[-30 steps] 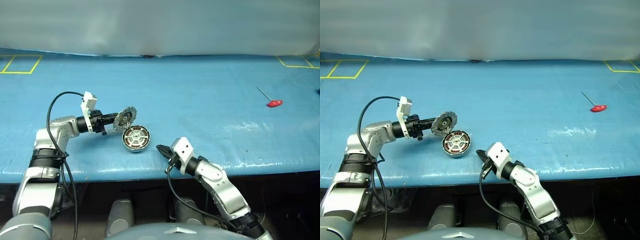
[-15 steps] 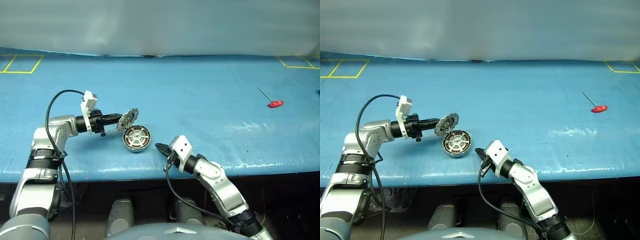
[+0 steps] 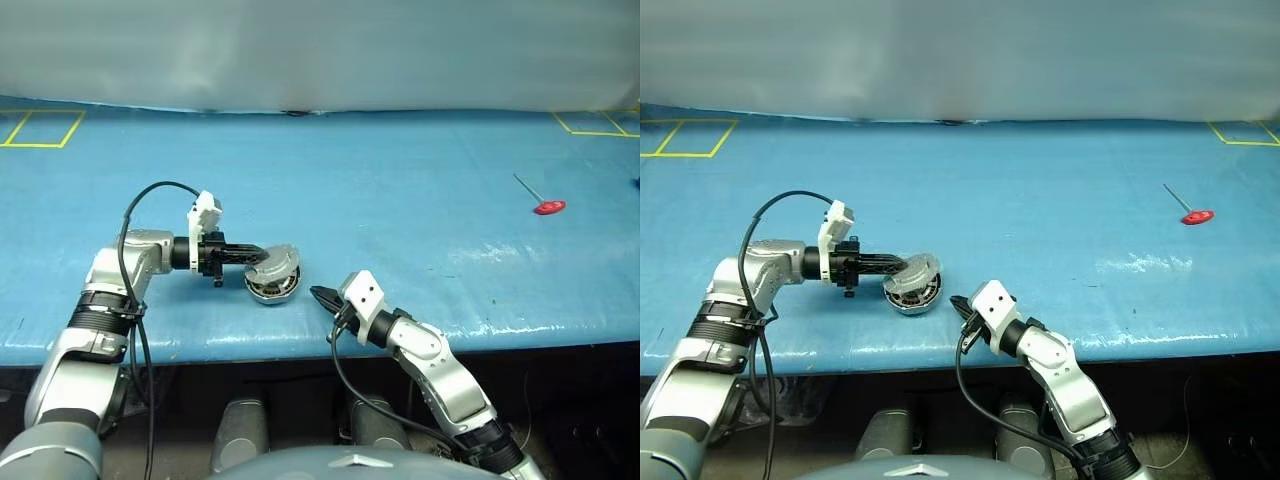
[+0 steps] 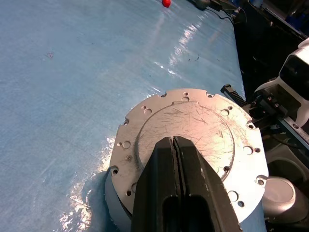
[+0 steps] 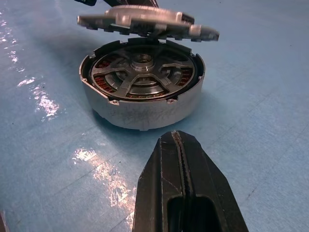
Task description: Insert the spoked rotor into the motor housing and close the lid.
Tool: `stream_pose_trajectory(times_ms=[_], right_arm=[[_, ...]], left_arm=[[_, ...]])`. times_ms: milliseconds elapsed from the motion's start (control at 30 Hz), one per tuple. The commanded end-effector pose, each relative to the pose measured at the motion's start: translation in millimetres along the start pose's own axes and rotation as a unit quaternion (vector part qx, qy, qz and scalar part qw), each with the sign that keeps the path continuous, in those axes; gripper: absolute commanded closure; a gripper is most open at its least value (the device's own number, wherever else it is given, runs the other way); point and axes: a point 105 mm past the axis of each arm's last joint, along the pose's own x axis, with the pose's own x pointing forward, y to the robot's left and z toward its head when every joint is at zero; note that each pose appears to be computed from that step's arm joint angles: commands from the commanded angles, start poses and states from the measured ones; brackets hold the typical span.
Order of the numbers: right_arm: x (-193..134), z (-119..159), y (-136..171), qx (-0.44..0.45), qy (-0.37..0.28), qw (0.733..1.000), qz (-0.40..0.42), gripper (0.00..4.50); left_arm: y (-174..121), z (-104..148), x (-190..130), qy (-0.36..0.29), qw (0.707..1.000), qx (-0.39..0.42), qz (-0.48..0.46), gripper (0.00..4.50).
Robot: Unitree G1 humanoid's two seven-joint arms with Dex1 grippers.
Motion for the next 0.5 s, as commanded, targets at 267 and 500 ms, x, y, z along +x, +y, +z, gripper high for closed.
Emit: stream_pose_trajectory(times_ms=[267,500], right_arm=[[0.0,9.1,-2.6,0.000,-0.023,1.000,-0.015,4.50],[-2.6,22.4,-13.5,0.006,-0.046,0.998,-0.043,4.50]], left_arm=[[-11.0,-16.3,5.5,0.062,0.997,0.008,-0.034,4.47],[-22.1,-2.9,-4.9,0.006,0.999,0.033,-0.027,4.47]])
